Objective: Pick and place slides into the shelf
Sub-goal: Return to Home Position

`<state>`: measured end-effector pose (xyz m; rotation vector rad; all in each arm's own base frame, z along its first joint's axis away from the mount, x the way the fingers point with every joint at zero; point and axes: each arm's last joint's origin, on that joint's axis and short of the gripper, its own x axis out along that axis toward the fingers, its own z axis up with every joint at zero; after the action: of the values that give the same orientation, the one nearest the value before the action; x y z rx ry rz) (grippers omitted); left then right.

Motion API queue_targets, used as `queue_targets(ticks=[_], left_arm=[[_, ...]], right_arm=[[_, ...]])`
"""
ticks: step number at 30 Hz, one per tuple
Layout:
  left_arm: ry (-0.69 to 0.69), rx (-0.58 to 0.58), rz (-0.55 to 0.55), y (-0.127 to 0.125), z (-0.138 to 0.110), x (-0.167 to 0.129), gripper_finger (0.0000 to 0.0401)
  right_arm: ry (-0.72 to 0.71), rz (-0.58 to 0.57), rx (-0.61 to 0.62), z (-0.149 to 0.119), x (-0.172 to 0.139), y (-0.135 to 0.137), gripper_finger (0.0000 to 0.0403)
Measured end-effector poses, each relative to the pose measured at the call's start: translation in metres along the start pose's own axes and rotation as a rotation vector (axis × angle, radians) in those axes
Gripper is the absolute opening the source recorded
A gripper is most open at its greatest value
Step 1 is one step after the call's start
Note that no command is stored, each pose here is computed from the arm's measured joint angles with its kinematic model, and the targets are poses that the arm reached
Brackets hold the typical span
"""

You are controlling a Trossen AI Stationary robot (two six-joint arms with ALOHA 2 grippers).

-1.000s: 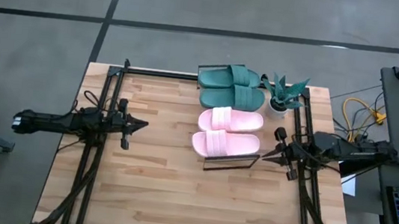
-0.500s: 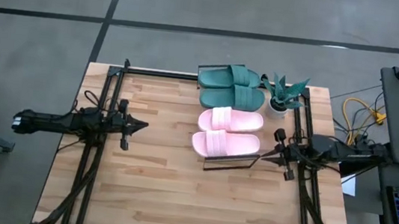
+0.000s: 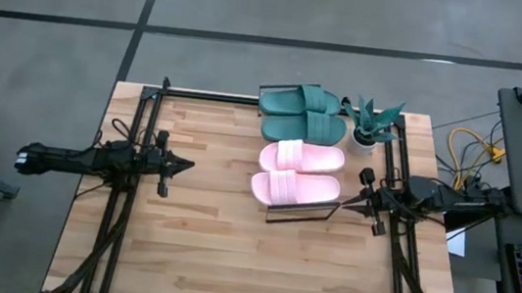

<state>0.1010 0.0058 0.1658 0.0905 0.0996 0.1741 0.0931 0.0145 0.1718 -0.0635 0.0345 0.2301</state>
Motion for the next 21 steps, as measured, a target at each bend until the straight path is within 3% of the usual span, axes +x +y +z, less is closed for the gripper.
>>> queue_targets(ticks=[21], left_arm=[[-0.006, 0.000, 0.000, 0.0000, 0.0005, 0.0002, 0.0000]], right_arm=[[0.016, -0.002, -0.058, -0.0012, 0.0010, -0.0001, 0.0027]])
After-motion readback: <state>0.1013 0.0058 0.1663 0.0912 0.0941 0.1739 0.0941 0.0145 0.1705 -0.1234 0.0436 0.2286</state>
